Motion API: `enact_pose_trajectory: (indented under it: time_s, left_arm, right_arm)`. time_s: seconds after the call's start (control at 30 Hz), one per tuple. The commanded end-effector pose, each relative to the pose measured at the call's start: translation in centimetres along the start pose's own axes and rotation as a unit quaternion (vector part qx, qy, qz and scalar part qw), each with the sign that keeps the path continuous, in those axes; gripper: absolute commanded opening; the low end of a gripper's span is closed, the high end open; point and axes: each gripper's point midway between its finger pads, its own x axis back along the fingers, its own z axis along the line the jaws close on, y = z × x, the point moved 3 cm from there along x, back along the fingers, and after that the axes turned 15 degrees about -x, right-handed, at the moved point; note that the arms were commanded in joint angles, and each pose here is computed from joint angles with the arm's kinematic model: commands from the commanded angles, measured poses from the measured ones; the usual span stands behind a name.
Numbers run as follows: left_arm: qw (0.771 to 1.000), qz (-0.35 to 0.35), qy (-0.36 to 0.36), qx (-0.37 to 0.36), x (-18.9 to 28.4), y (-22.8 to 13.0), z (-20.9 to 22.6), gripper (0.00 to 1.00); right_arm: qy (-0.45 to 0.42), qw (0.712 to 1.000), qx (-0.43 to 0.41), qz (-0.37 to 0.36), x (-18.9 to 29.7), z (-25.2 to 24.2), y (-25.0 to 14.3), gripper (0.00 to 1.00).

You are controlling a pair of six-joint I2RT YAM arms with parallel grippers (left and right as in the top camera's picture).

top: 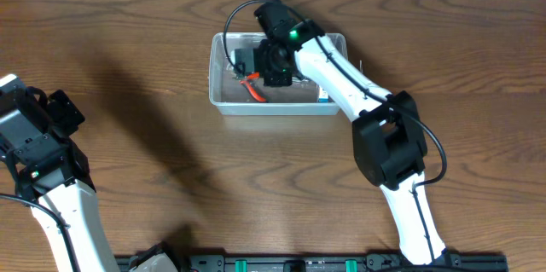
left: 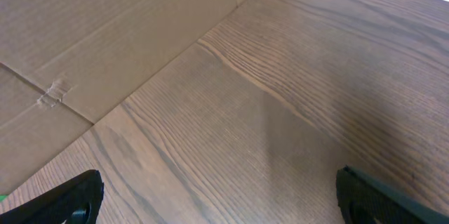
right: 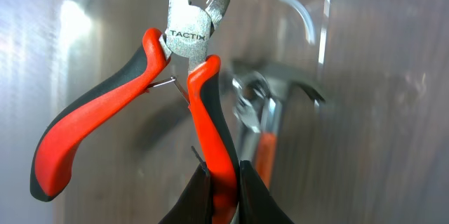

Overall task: Pack container
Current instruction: 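Carry the pliers over the container and lower them inside, then open the right gripper and lift it away from the container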

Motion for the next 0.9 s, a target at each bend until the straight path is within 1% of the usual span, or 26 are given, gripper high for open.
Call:
enact_pose_trajectory:
  time_s: [0.0,0.2,0.23,0.27,0.3,0.33,0.4,0.43,0.57,0.63,0.67,0.7,0.73,0.77,0.8,0.87]
  left_arm:
    - [1.000,-0.004,0.008,-0.004,0.1,0.5,0.5,0.98]
    - [1.000,-0.004,0.008,-0.004,0.1,0.5,0.5,0.98]
    - [1.000,-0.004,0.008,-0.004,0.1,0.5,0.5,0.98]
    - [1.000,-0.004,0.008,-0.004,0.1,0.5,0.5,0.98]
    - [1.000,-0.004,0.008,-0.004,0.1,0.5,0.5,0.98]
    - [1.000,-0.004,0.008,-0.004,0.1,0.5,0.5,0.98]
    - [1.000,-0.004,0.008,-0.004,0.1,0.5,0.5,0.98]
    - [1.000,-0.004,0.008,-0.004,0.1,0.5,0.5,0.98]
    - [1.000,-0.004,0.008,-0.004,0.1,0.5,0.5,0.98]
    - [1.000,-0.004,0.008,-0.004,0.1,0.5,0.5,0.98]
    - [1.000,-0.004,0.008,-0.004,0.1,0.5,0.5,0.98]
    - [1.000,-0.004,0.008,-0.004,0.1,0.5,0.5,0.98]
    - [1.000,-0.004,0.008,-0.004,0.1,0.5,0.5,0.98]
    - [1.000,-0.004,0.008,-0.004,0.1,0.5,0.5,0.98]
    - [1.000,-0.004,0.008,-0.004,0.1,0.5,0.5,0.98]
    - [1.000,-0.004,0.008,-0.004,0.1,0.5,0.5,0.98]
  right_arm:
    - [0.021,1.000,0.017,-0.013,-0.4,1.4,1.1,0.01]
    - [0.031,0.999,0.019,-0.009,-0.5,2.1,1.1,0.02]
    - [0.032,0.999,0.019,-0.008,-0.5,2.2,1.1,0.13]
    - [0.032,0.999,0.018,-0.008,-0.5,2.2,1.1,0.38]
    - [0.032,0.999,0.018,-0.008,-0.5,2.2,1.1,0.49]
    - [0.027,0.999,0.015,-0.007,-0.3,2.0,1.2,0.56]
    - [0.002,1.000,-0.010,-0.002,0.7,1.2,1.4,0.65]
    - [-0.016,1.000,-0.023,-0.001,1.6,0.7,1.6,0.66]
    - [-0.100,0.993,-0.067,-0.014,6.6,-1.9,2.9,0.61]
    - [-0.168,0.979,-0.116,-0.025,10.4,-4.0,2.9,0.59]
    - [-0.211,0.964,-0.156,-0.033,13.0,-5.3,2.6,0.58]
    - [-0.238,0.952,-0.186,-0.042,15.1,-6.2,2.1,0.61]
    - [-0.260,0.938,-0.223,-0.055,17.4,-7.1,1.5,0.65]
    - [-0.274,0.925,-0.256,-0.070,19.5,-7.7,0.8,0.68]
    - [-0.285,0.905,-0.304,-0.089,22.0,-8.6,-0.5,0.70]
    - [-0.295,0.868,-0.382,-0.113,25.3,-9.7,-3.2,0.74]
